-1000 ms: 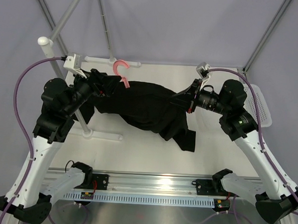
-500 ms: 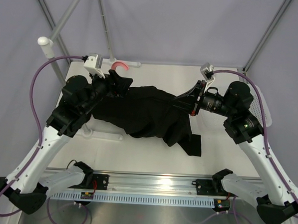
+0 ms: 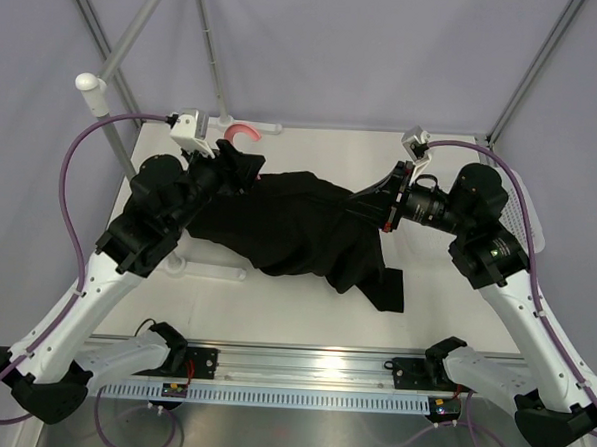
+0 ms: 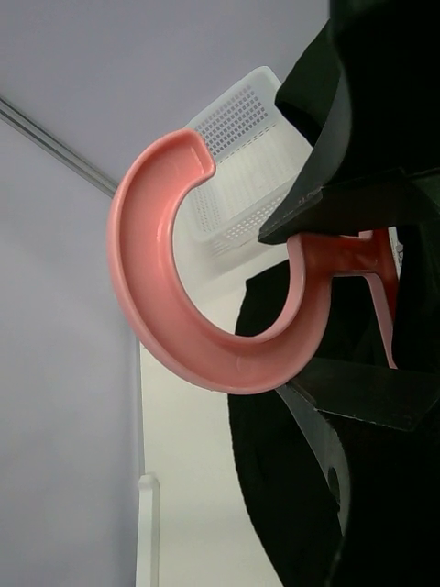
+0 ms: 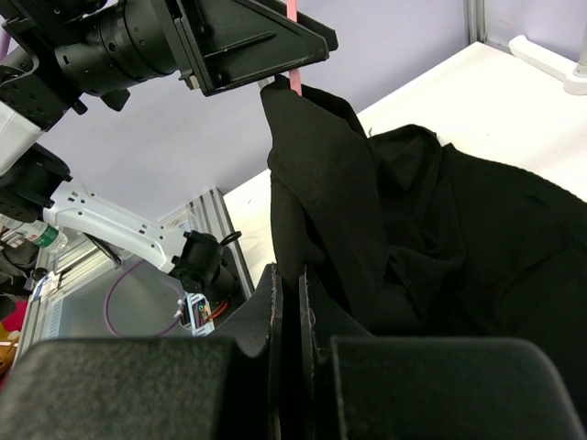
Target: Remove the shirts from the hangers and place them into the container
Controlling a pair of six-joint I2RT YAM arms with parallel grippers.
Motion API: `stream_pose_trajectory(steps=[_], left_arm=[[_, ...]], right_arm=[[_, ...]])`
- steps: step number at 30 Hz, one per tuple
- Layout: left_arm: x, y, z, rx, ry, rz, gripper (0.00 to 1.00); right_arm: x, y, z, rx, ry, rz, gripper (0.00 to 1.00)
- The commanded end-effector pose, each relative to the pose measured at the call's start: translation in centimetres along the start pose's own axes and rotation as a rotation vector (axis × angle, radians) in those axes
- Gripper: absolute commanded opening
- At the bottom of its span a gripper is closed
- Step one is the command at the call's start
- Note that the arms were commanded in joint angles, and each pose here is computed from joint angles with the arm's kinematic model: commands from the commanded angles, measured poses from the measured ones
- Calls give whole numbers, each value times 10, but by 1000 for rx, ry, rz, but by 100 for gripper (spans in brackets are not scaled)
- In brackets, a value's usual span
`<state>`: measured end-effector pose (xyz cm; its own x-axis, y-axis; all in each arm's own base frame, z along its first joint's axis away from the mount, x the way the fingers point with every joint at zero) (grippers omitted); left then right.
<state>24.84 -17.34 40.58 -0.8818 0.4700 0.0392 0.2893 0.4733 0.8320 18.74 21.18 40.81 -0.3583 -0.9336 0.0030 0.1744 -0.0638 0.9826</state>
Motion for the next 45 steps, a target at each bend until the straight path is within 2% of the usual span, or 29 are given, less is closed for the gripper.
stream_pose_trajectory(steps=[1, 2, 4, 14, 15, 18, 21, 23, 24, 30, 38, 41, 42, 43, 45], left_arm=[[-1, 7, -6, -30, 0, -21, 22], [-2, 5, -7, -32, -4, -10, 11], [-3, 4, -9, -29, -3, -3, 0], [7, 9, -31, -3, -74, 32, 0], [9, 12, -32, -8, -61, 30, 26], [15, 14, -35, -15, -68, 13, 66], [21, 19, -35, -37, -87, -21, 79], [25, 21, -34, -53, -101, -40, 96], [29, 27, -36, -66, -113, -67, 99], [30, 33, -32, -85, -70, -69, 98], [19, 23, -27, -72, -38, -45, 90], [14, 22, -29, -67, -40, -39, 70], [12, 22, -29, -65, -34, -38, 52], [11, 24, -30, -61, -32, -38, 47], [7, 23, -32, -59, -38, -38, 48]], right_arm=[[9, 34, 13, 79, 1, -91, 0], [8, 34, 12, 79, -1, -90, 0], [9, 39, 14, 84, 0, -95, 0], [7, 49, 14, 85, 2, -115, 0], [7, 49, 14, 87, -4, -118, 0], [7, 49, 12, 89, -11, -115, 0], [5, 47, 8, 88, -30, -109, 0], [3, 44, 6, 83, -30, -95, 0], [2, 43, 4, 84, -31, -96, 0], [2, 45, 7, 84, -18, -111, 0], [5, 49, 11, 85, -9, -118, 0], [7, 51, 13, 90, -8, -122, 0], [6, 50, 12, 88, -13, -121, 0], [6, 51, 12, 93, -12, -121, 0], [6, 51, 13, 93, -4, -120, 0]])
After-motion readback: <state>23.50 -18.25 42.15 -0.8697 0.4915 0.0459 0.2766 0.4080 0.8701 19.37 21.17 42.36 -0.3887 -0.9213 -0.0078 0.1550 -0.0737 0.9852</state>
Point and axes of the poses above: each gripper's point midway between its finger pads, its own x axis back along the fingers, its own z axis along the line the jaws close on, y = z × x, the point moved 4 cm from there along x, back along the fingers, and after that the axes turned 11 degrees about x, right-handed, at the moved point
